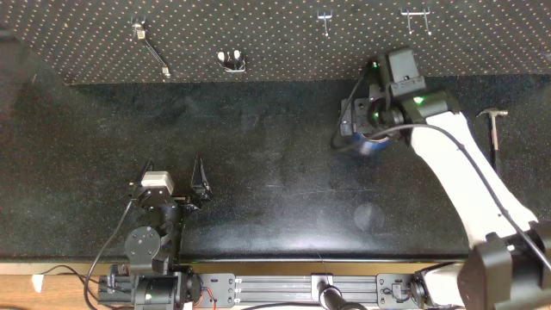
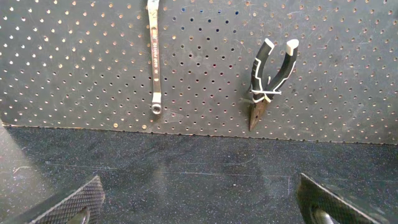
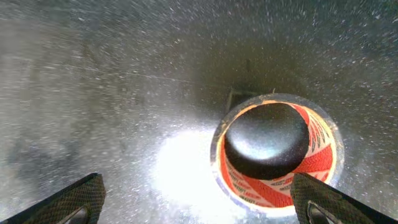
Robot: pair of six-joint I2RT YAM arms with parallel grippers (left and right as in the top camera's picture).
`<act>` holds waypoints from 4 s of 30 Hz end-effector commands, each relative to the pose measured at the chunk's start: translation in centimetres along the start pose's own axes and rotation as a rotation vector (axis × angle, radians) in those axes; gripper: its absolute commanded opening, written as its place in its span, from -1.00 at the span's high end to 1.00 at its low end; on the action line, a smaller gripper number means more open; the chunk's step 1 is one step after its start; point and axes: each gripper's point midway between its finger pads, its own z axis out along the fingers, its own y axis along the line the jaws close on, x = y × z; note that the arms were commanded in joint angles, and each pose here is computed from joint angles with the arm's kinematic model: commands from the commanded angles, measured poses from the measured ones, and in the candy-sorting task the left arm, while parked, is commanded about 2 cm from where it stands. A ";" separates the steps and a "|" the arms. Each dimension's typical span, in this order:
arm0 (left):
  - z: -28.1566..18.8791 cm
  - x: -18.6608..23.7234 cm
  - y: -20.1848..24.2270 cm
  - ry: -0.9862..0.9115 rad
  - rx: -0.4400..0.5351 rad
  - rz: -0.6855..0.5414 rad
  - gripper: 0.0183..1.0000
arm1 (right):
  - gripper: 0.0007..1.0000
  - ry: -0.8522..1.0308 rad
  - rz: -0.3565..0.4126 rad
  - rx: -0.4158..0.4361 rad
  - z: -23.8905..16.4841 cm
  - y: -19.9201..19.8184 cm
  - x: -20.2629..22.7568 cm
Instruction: Place Tools Onto Pegboard
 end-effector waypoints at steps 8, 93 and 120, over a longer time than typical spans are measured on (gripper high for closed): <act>0.0 0.1 0.1 0.002 -0.006 0.009 -0.99 | -0.97 0.183 -0.011 0.053 3.9 -0.6 3.0; 0.0 0.1 0.1 0.002 -0.006 0.009 -0.99 | -0.95 0.315 0.166 0.316 -4.3 -28.5 15.0; 0.0 0.1 0.1 0.002 -0.007 0.010 -0.99 | 0.86 -0.703 0.023 0.227 -20.8 -11.2 -1.9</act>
